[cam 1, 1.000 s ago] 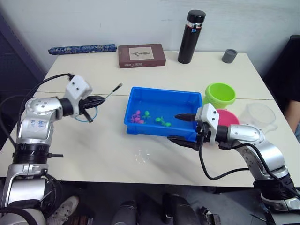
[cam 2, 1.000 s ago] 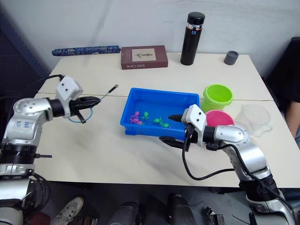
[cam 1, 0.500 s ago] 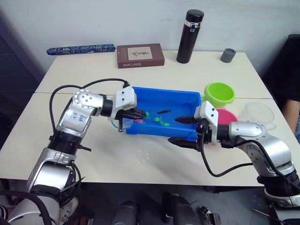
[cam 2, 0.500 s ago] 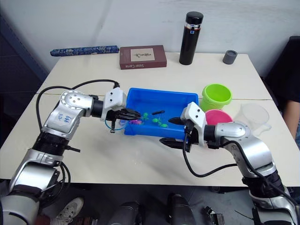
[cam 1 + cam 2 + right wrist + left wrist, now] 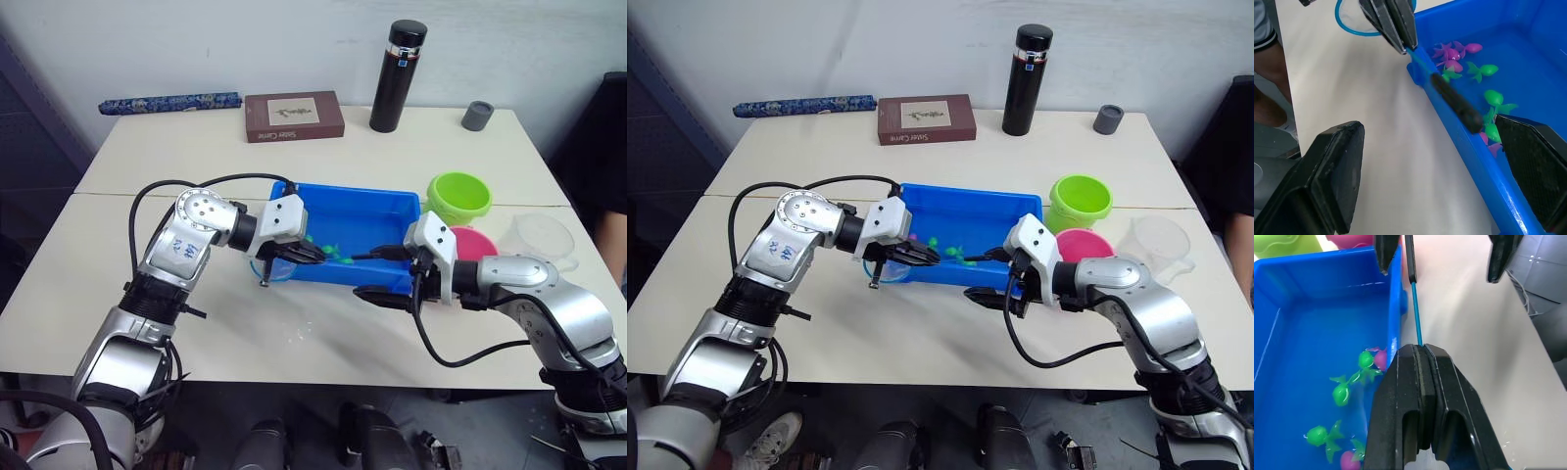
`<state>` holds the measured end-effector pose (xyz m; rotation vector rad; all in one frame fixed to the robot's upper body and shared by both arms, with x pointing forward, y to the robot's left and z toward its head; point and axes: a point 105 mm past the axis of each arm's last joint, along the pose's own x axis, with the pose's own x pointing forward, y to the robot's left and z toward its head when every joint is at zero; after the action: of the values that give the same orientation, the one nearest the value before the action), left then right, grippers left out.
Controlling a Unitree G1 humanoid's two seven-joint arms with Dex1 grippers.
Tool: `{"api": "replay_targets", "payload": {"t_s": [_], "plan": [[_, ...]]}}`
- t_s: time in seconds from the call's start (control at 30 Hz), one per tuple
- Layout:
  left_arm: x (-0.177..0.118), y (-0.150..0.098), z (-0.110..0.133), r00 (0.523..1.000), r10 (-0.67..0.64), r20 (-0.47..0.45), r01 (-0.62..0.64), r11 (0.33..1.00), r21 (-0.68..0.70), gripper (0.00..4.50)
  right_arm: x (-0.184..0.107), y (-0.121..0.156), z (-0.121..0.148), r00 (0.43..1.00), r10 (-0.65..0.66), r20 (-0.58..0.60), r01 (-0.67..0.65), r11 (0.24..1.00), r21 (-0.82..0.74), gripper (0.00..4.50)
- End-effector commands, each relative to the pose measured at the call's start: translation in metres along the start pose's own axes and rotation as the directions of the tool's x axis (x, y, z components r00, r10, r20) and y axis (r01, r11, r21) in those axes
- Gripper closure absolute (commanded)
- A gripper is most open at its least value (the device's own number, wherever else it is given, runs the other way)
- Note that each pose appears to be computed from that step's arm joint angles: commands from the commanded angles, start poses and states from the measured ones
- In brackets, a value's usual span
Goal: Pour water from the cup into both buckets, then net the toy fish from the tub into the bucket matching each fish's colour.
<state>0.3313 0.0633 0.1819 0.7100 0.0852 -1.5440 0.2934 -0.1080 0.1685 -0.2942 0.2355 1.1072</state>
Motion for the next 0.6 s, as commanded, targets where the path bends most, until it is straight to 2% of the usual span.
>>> {"api": "replay_targets", "payload": {"t_s": [0.03, 0.27, 0.6], "plan": [[0.007, -0.0033, 0.0079, 0.999, -0.037, 0.021, 0.037, 0.999, 0.033, 4.39, 0.002, 0.0048, 0.0145, 0.999, 0.027, 0.035, -0.025, 0.998, -0.059, 0.0], [0.015, -0.005, 0.014, 0.997, -0.071, 0.037, 0.069, 0.996, 0.049, 4.39, 0.0018, 0.0059, 0.015, 0.999, 0.032, 0.03, -0.03, 0.997, -0.068, 0.0], [0.008, -0.0051, 0.0072, 0.998, -0.067, 0.007, 0.067, 0.997, 0.048, 4.39, -0.0028, 0.0048, 0.0113, 1.0, 0.02, 0.017, -0.019, 0.998, -0.064, 0.0]]}}
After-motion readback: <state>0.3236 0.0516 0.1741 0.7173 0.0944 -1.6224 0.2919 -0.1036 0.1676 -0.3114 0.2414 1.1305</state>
